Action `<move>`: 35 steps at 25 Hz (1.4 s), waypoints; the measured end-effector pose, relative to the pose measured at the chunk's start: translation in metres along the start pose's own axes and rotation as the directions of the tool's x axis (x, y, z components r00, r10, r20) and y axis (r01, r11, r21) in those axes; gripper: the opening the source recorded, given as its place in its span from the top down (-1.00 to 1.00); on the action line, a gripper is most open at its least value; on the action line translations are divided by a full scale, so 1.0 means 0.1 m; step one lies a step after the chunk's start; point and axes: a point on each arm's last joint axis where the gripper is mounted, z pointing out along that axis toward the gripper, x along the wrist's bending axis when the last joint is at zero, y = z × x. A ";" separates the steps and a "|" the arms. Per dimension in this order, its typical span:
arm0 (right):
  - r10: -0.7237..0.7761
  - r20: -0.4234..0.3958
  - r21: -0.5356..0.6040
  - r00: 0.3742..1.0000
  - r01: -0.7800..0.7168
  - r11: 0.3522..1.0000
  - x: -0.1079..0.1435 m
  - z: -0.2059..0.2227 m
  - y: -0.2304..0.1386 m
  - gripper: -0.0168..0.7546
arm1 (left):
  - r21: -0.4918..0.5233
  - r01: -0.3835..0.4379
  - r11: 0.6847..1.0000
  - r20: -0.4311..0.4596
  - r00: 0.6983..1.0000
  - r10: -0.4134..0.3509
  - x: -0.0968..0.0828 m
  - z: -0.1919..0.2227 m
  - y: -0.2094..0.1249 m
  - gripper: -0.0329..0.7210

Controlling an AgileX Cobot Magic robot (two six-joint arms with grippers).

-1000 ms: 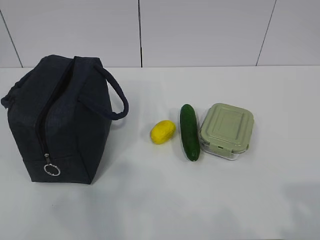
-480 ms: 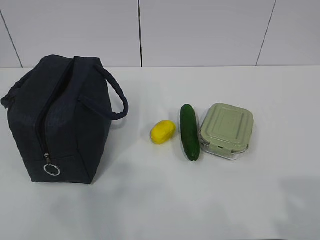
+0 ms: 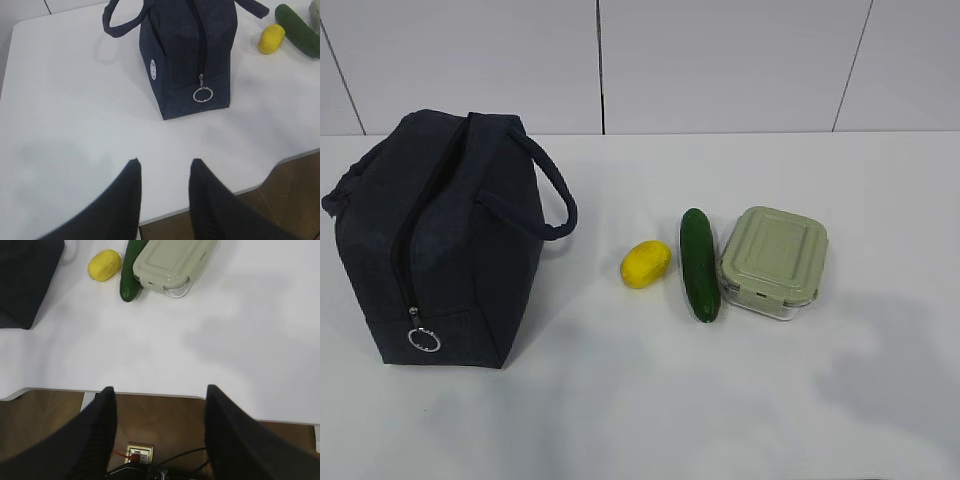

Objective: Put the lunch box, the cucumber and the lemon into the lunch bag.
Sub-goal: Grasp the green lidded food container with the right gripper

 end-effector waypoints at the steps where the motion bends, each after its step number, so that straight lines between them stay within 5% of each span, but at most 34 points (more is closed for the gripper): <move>1: 0.013 -0.004 0.013 1.000 -0.013 1.000 0.00 0.04 0.05 -0.13 | 0.000 0.000 1.000 0.000 1.000 0.000 0.00 0.00 0.00 0.29; 20: 0.221 -0.027 0.308 0.975 -0.202 0.930 -0.10 1.02 0.84 -0.13 | 0.000 0.000 1.000 0.000 1.000 0.000 0.00 0.00 0.00 0.29; 30: 0.280 -0.042 0.398 0.959 -0.241 0.885 -0.19 1.56 1.14 0.25 | 0.000 0.000 1.000 0.000 1.000 0.000 0.00 0.00 0.00 0.29; 35: 0.339 -0.113 0.421 0.934 -0.264 0.868 -0.25 1.80 1.16 0.30 | 0.000 0.000 1.000 0.000 1.000 0.000 0.00 0.00 0.00 0.29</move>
